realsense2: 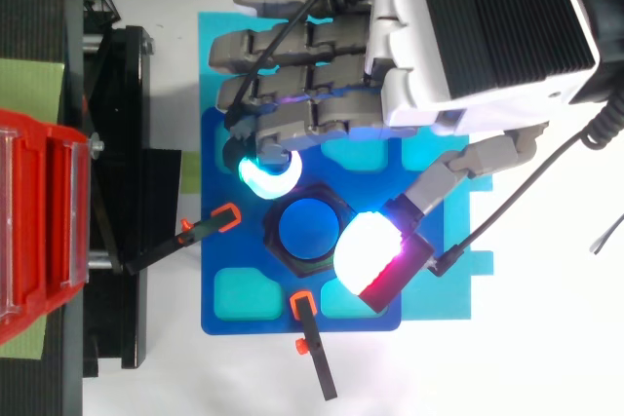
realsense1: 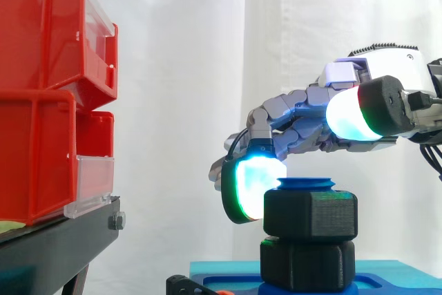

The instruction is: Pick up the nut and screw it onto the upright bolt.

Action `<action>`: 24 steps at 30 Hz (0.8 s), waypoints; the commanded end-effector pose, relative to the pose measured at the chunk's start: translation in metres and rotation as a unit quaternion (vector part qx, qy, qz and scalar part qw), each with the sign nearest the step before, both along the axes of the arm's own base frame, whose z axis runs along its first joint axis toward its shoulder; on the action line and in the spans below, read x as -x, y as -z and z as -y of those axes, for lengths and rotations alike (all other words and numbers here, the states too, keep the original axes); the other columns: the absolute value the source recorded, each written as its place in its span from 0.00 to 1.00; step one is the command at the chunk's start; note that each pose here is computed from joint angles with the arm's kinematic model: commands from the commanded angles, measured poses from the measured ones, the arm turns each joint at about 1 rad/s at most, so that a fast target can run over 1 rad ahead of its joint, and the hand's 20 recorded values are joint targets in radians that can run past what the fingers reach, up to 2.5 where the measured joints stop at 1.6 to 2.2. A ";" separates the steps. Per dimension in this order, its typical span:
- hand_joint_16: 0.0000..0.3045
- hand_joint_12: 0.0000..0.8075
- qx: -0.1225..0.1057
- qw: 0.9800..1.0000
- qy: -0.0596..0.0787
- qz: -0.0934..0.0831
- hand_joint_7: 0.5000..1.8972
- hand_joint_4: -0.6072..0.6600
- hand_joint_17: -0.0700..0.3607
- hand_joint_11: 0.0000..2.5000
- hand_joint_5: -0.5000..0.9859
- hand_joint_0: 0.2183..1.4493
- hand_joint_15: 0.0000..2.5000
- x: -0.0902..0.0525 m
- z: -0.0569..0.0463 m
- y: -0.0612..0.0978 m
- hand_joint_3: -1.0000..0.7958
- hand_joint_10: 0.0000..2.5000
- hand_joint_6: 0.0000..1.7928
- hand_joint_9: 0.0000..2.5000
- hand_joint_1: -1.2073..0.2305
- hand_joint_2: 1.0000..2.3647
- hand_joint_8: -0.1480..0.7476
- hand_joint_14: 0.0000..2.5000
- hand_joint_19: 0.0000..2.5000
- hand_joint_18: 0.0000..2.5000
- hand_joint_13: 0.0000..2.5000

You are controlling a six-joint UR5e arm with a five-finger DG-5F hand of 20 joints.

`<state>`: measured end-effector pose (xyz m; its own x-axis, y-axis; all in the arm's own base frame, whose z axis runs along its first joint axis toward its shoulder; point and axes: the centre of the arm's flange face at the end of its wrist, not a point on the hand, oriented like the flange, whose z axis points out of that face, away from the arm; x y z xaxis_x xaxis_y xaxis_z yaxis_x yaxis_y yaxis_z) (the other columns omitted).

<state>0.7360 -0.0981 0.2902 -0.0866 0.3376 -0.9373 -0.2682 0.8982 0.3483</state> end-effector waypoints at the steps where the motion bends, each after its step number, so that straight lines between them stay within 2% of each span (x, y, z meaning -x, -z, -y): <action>1: 0.10 0.38 -0.001 1.000 -0.001 0.000 0.54 0.56 0.32 0.00 0.35 0.23 0.00 0.000 0.002 0.000 0.28 0.00 0.36 0.28 0.68 0.00 0.48 0.00 0.00 0.00 0.15; 4: 0.09 0.34 -0.001 1.000 -0.001 0.001 0.68 0.50 0.30 0.00 0.38 0.22 0.00 0.001 0.004 0.000 0.28 0.00 0.32 0.37 0.71 0.00 0.47 0.00 0.00 0.06 0.21; 5: 0.08 0.31 0.000 1.000 -0.001 0.001 0.78 0.48 0.28 0.00 0.40 0.21 0.00 0.001 0.004 0.000 0.28 0.00 0.29 0.43 0.71 0.00 0.48 0.00 0.00 0.10 0.25; 6: 0.06 0.29 0.000 1.000 -0.002 0.001 0.82 0.48 0.26 0.00 0.41 0.22 0.00 0.001 0.005 0.000 0.28 0.00 0.28 0.45 0.70 0.00 0.48 0.00 0.00 0.13 0.27; 8: 0.04 0.23 0.000 1.000 -0.004 0.002 0.84 0.48 0.23 0.00 0.41 0.22 0.00 0.001 0.006 -0.001 0.28 0.00 0.28 0.50 0.68 0.00 0.47 0.00 0.00 0.17 0.31; 17: 0.03 0.20 0.000 1.000 -0.005 0.003 0.83 0.48 0.21 0.00 0.41 0.23 0.00 0.002 0.012 -0.001 0.28 0.00 0.28 0.56 0.66 0.00 0.48 0.00 0.00 0.21 0.34; 19: 0.04 0.22 0.000 1.000 -0.008 0.004 0.79 0.48 0.23 0.00 0.40 0.23 0.00 0.002 0.013 -0.002 0.28 0.00 0.28 0.55 0.67 0.00 0.48 0.00 0.00 0.18 0.32; 24: 0.07 0.32 0.001 1.000 -0.012 0.012 0.57 0.64 0.28 0.00 0.33 0.21 0.00 0.000 0.015 -0.011 0.28 0.00 0.28 0.45 0.72 0.00 0.49 0.00 0.00 0.07 0.23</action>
<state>0.7351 -0.1117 0.2968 -0.0787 0.3355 -0.9388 -0.2920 0.8926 0.3435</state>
